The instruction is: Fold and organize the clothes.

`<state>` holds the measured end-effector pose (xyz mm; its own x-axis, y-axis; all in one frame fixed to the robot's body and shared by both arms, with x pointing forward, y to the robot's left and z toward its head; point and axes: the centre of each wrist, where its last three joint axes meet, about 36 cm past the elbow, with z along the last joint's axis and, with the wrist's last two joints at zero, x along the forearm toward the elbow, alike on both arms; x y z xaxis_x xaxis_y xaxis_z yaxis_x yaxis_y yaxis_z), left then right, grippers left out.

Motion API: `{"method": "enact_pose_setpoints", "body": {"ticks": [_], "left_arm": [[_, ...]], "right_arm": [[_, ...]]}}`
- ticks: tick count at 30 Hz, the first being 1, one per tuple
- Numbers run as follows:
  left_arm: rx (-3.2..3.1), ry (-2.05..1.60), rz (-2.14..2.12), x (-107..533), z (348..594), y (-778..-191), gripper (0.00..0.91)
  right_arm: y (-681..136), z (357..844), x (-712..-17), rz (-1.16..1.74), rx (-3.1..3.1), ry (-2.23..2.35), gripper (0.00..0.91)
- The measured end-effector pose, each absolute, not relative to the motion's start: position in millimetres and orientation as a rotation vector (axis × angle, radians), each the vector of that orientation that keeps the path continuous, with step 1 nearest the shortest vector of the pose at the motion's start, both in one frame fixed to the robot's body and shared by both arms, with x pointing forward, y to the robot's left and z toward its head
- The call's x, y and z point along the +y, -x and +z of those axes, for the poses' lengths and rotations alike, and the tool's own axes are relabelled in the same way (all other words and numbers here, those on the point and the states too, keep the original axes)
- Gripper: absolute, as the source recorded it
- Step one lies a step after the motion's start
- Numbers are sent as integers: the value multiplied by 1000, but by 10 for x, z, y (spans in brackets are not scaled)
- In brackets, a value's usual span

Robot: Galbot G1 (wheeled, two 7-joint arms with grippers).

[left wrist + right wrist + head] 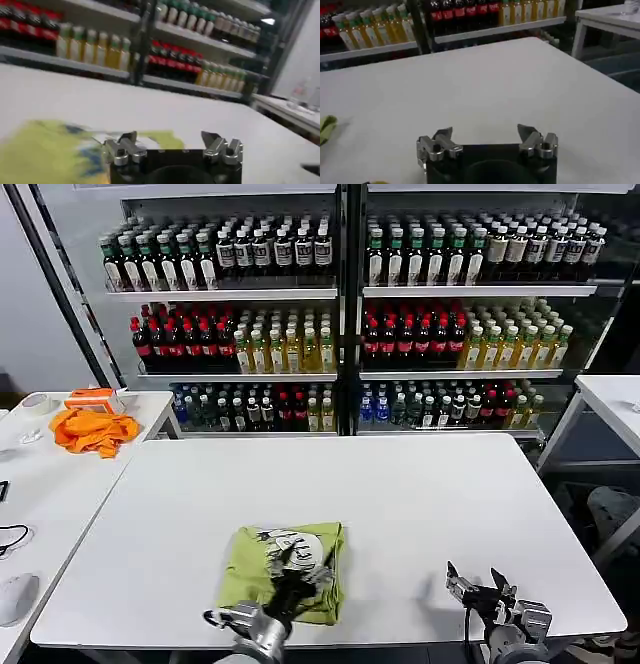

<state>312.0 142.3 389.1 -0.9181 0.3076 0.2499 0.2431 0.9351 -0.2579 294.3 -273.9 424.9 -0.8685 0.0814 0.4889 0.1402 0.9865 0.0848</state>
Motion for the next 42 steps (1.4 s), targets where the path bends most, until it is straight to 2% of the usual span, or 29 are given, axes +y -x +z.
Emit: {"method": "enact_pose_setpoints", "body": {"ticks": [8, 16, 31, 32, 33, 34, 35, 36, 38, 42], "left_arm": [[-2796, 172, 334, 2017, 4025, -3123, 907], [-2714, 69, 431, 2220, 4029, -3102, 907], [-2591, 66, 536, 2182, 3761, -3169, 907], [-2588, 70, 545, 2175, 3751, -3179, 867], [-2584, 75, 556, 2170, 3745, -3192, 685], [-2582, 80, 568, 2167, 3744, -3205, 554], [-2579, 85, 580, 2165, 3741, -3215, 222], [-2576, 90, 595, 2165, 3740, -3226, 71], [-2567, 97, 624, 2172, 3728, -3250, 20], [-2538, 111, 703, 2202, 3700, -3286, 20]], "right_arm": [[-2964, 4215, -2711, -164, -2623, 148, 907], [-2953, 4196, -2688, -162, -2618, 148, 907], [-2857, 4274, -2689, -167, -2626, 163, 907], [-2851, 4283, -2688, -167, -2628, 164, 907], [-2843, 4291, -2685, -167, -2629, 164, 907], [-2836, 4295, -2684, -166, -2629, 165, 907], [-2828, 4300, -2680, -166, -2630, 165, 907], [-2819, 4307, -2676, -166, -2631, 165, 907], [-2805, 4318, -2671, -167, -2632, 167, 907], [-2778, 4344, -2669, -166, -2636, 170, 907]]}}
